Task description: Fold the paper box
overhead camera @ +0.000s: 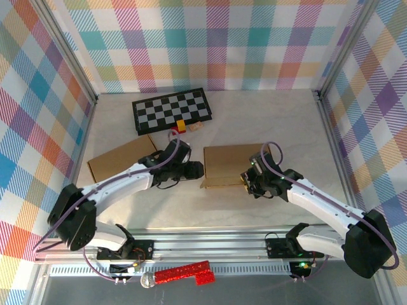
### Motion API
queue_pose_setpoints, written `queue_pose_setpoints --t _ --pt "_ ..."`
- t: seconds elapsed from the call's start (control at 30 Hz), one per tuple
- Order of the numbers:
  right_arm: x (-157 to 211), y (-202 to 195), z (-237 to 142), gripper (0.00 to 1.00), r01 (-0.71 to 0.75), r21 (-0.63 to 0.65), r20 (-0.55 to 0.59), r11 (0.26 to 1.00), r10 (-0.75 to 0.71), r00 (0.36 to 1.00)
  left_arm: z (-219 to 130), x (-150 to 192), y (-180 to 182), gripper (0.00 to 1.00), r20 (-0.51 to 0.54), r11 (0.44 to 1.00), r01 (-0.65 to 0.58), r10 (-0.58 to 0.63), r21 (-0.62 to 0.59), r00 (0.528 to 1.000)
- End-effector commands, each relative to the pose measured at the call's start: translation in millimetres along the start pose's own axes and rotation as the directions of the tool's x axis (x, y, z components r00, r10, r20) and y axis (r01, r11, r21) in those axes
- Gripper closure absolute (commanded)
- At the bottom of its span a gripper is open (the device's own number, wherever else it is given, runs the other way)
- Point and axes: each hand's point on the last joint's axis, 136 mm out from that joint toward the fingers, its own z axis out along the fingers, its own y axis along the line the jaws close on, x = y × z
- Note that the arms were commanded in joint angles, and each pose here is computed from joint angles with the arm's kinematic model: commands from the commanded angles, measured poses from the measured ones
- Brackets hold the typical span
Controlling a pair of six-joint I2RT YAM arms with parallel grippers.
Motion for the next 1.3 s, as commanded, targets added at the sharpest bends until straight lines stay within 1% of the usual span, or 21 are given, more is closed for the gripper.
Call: queue_pose_setpoints --t 0.0,0.03,0.13,0.27,0.33,0.37,0.4,0.53,0.7,0.8,0.87,0.93,0.97,1.1,1.2,1.27 --pt "4.5 -21.4 -4.4 0.56 0.026 0.094 -0.022 0.995 -0.024 0.999 11.3 -13.7 -21.5 0.45 -0.003 0.997 -0.01 0.01 0.077 1.0" --pt "5.4 -24.6 -6.4 0.51 0.037 0.114 -0.029 0.993 -0.034 0.999 17.2 -12.8 -21.0 0.45 -0.017 0.997 -0.011 0.012 0.072 1.0" --pt "7.8 -29.9 -16.4 0.44 0.093 0.166 -0.05 0.982 -0.086 0.995 30.1 -12.5 -17.8 0.45 -0.039 0.998 -0.02 0.022 0.051 0.999" --pt "7.1 -27.6 -32.3 0.41 0.178 0.186 -0.06 0.966 -0.17 0.984 43.5 -12.1 -13.4 0.47 -0.056 0.999 -0.039 0.04 0.024 0.998" --pt "5.8 -22.9 -40.6 0.39 0.225 0.183 -0.06 0.957 -0.218 0.974 49.3 -5.8 -8.9 0.48 -0.081 0.999 -0.034 0.035 0.016 0.996" --pt "5.1 -19.3 -45.1 0.38 0.249 0.175 -0.062 0.952 -0.242 0.968 52.5 -9.9 -14.0 0.49 -0.063 0.999 -0.033 0.036 0.042 0.997" --pt "5.0 -15.5 -48.1 0.37 0.274 0.163 -0.065 0.948 -0.267 0.962 55.1 -8.0 -14.0 0.5 -0.069 0.998 -0.03 0.033 0.048 0.997" --pt "-2.0 7.2 -64.6 0.36 0.4 0.081 -0.081 0.913 -0.394 0.916 61.6 -3.4 -11.9 0.54 -0.079 0.998 -0.019 0.023 0.057 0.997" --pt "-40.7 37.2 -83.2 0.34 0.517 -0.034 -0.078 0.856 -0.518 0.852 65.8 2.2 -6.2 0.58 -0.09 0.999 -0.014 0.018 0.048 0.996" --pt "-70.0 46.9 -84.9 0.31 0.582 -0.033 -0.072 0.813 -0.582 0.81 68.4 6.1 -2.5 0.58 -0.098 0.999 -0.012 0.016 0.044 0.995" --pt "-88.9 49.8 -79.0 0.27 0.605 -0.023 -0.08 0.796 -0.605 0.792 70.3 7.7 -2.9 0.59 -0.105 0.999 -0.015 0.02 0.048 0.994" --pt "-103.0 51.3 -69.1 0.27 0.591 -0.049 -0.104 0.805 -0.593 0.799 72.3 8.9 -1.7 0.59 -0.108 0.999 -0.015 0.02 0.047 0.994" --pt "-112.1 49.8 -64.1 0.26 0.579 -0.042 -0.114 0.814 -0.58 0.807 73.1 9.4 -0.8 0.6 -0.11 0.999 -0.013 0.018 0.046 0.994" --pt "-144.6 47.2 -47.8 0.22 0.565 -0.027 -0.105 0.825 -0.564 0.819 73.9 12.7 4.2 0.64 -0.109 0.999 -0.011 0.014 0.033 0.994" --pt "-162.4 46.0 -35.3 0.2 0.569 -0.042 -0.117 0.821 -0.57 0.814 74.4 13.9 5.6 0.72 -0.108 0.999 -0.01 0.014 0.035 0.994" --pt "-170.7 44.0 -25.7 0.19 0.582 -0.048 -0.143 0.812 -0.583 0.8 75.1 15.5 6.9 0.76 -0.109 0.999 -0.011 0.015 0.033 0.994"
